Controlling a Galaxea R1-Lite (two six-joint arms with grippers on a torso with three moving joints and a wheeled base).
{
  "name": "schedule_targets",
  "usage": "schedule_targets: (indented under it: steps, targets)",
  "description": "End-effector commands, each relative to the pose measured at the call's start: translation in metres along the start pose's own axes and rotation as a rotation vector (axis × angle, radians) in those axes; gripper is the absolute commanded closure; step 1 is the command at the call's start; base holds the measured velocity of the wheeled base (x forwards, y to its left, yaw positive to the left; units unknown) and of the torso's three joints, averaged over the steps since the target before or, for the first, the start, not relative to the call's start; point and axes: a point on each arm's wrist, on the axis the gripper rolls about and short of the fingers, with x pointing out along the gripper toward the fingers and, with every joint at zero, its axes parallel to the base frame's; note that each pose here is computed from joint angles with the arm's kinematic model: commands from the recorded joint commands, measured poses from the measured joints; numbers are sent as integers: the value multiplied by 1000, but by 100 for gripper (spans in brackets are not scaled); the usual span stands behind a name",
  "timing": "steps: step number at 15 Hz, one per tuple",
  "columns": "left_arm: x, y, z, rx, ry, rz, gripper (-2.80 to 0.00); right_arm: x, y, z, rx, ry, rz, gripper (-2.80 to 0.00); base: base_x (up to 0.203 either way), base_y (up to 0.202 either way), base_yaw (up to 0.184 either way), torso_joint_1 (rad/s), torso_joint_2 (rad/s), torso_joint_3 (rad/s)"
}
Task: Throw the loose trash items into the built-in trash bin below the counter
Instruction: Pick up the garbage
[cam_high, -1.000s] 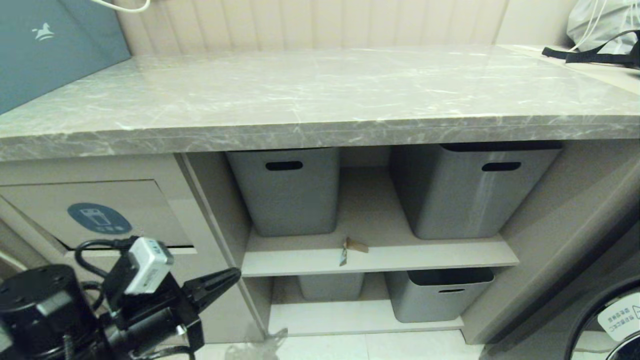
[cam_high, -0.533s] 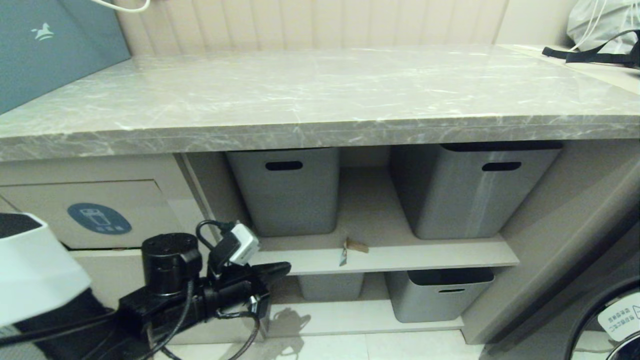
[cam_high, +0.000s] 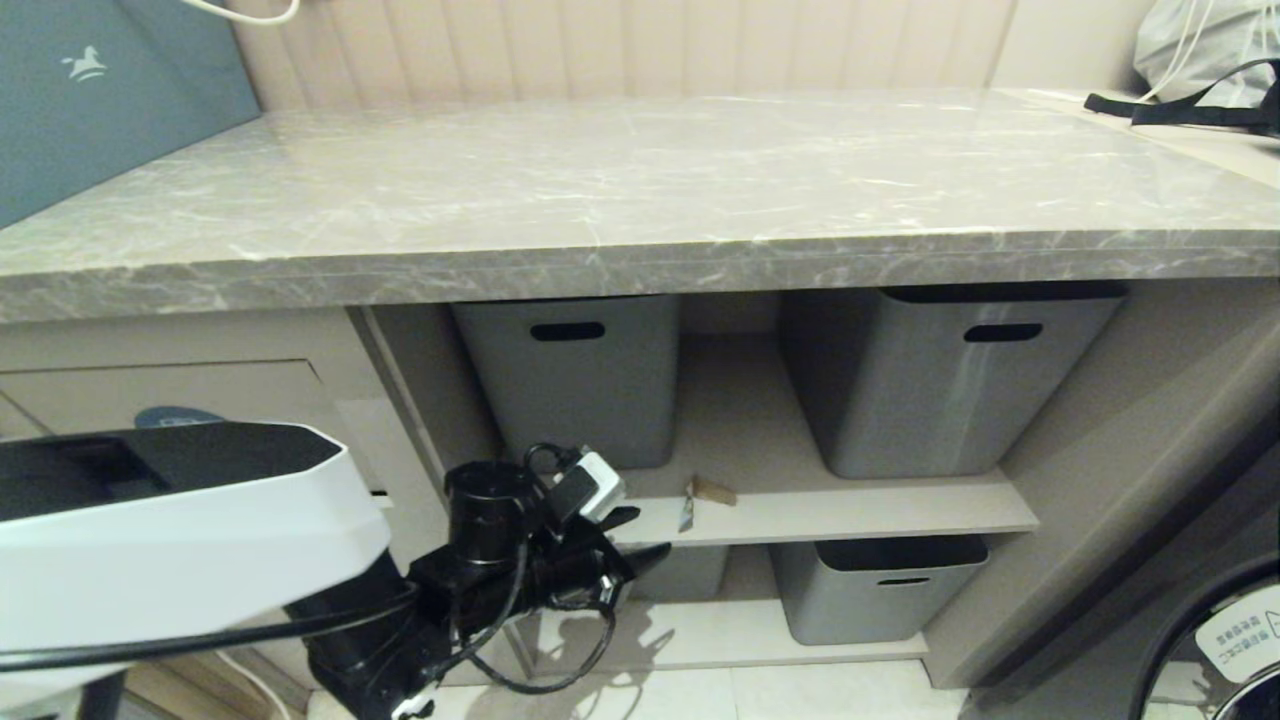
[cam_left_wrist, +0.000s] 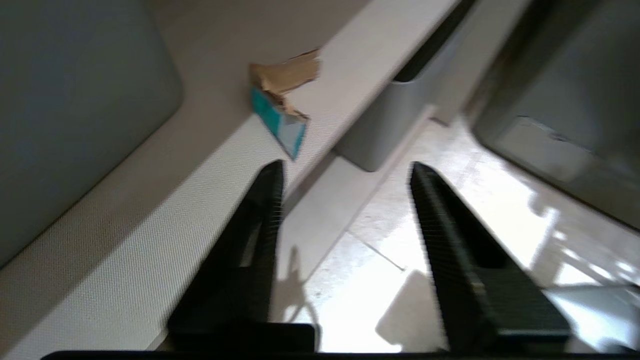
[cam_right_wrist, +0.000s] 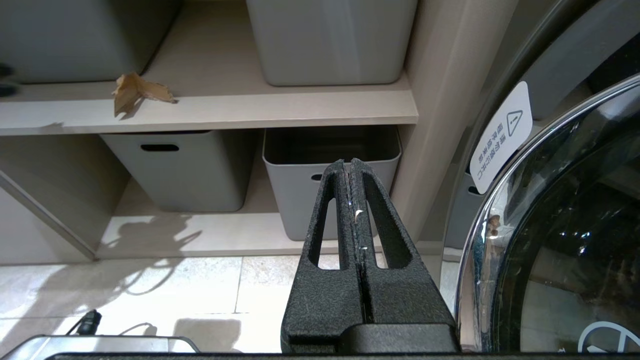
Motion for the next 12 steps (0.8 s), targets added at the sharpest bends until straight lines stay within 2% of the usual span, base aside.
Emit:
schedule_targets:
  steps: [1, 5, 12]
  targets:
    - [18, -2, -11, -3, 22, 27, -280, 0, 0, 0, 0, 0, 0, 0, 0, 0, 0, 0, 0, 0]
    - [42, -1, -17, -4, 42, 44, -280, 0, 0, 0, 0, 0, 0, 0, 0, 0, 0, 0, 0, 0]
    - [81, 6, -21, 16, 46, 178, -280, 0, 0, 0, 0, 0, 0, 0, 0, 0, 0, 0, 0, 0]
